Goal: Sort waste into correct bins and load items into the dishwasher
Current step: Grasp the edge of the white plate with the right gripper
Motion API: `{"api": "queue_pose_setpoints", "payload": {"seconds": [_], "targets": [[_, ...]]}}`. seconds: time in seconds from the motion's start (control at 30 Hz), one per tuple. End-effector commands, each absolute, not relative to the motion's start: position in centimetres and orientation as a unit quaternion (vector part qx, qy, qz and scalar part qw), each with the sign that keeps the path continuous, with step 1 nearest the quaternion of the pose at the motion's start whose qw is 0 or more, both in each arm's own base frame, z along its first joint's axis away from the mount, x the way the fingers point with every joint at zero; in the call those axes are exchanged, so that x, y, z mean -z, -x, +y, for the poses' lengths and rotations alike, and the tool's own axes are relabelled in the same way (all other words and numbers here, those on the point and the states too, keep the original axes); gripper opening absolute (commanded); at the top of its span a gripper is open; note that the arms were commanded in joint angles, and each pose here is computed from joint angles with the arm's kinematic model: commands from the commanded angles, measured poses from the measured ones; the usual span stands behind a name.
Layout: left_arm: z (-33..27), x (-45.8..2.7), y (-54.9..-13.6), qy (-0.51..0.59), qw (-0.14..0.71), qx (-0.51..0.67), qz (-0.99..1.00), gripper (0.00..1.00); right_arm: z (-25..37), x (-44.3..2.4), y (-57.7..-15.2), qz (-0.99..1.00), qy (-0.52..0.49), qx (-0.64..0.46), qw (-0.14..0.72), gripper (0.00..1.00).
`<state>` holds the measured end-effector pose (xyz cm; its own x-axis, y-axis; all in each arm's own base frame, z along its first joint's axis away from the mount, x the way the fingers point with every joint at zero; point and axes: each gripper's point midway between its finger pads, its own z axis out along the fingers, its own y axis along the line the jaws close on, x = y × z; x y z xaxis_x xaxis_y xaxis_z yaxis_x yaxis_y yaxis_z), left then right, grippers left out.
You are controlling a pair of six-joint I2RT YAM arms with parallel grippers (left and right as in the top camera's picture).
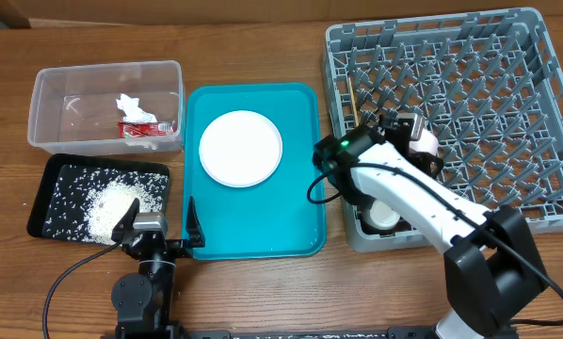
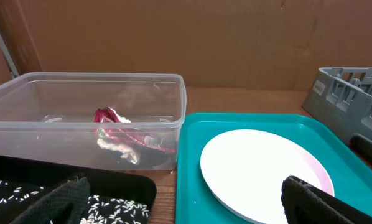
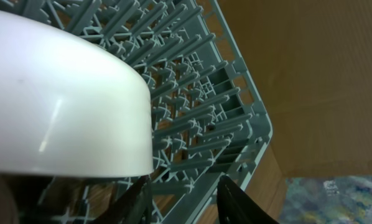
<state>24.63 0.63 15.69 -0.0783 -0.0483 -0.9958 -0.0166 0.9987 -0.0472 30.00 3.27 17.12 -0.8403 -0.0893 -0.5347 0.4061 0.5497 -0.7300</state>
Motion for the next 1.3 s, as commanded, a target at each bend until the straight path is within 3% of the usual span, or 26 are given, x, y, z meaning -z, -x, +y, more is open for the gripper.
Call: {"api": "queue_pose_setpoints", "payload": {"seconds": [0.0,0.3,0.37,0.5,0.67,0.8,1.13,1.27], "targets": [[0.7,-15.7,-24.6,0.015,0.681,0.003,0.733,1.0,5.0,-17.2,-29.9,0.847,-0.121,0.434,0.284,0.41],[0.7,-15.7,-24.6,0.015,0.681,0.003,0.733,1.0,8.8,-19.4,-31.4,0.901,-0.111,0.321,0.271,0.46],[0.7,-15.7,-24.6,0.015,0.68,0.003,0.733,1.0,11.7,-18.9,-32.1,0.935,-0.064,0.244,0.248,0.48],[0.7,-15.7,-24.6,0.015,0.681,0.003,0.733,1.0,21.7,-17.6,-31.9,0.979,0.083,-0.008,0.188,0.54],[0.7,-15.7,-24.6,0.015,0.68,0.003,0.733,1.0,27.9,-18.4,-31.7,0.965,0.104,-0.168,0.175,0.56],[0.7,-15.7,-24.6,0.015,0.68,0.003,0.733,1.0,29.4,-17.5,-32.3,0.96,0.1,-0.194,0.174,0.57],[0.7,-15.7,-24.6,0.015,0.68,0.003,0.733,1.0,31.1,-5.1,-34.8,0.981,-0.024,-0.163,0.105,0.5],[0.7,-15.7,-24.6,0.015,0.681,0.003,0.733,1.0,32.2,-2.3,-36.1,0.978,-0.035,-0.172,0.109,0.49]]}}
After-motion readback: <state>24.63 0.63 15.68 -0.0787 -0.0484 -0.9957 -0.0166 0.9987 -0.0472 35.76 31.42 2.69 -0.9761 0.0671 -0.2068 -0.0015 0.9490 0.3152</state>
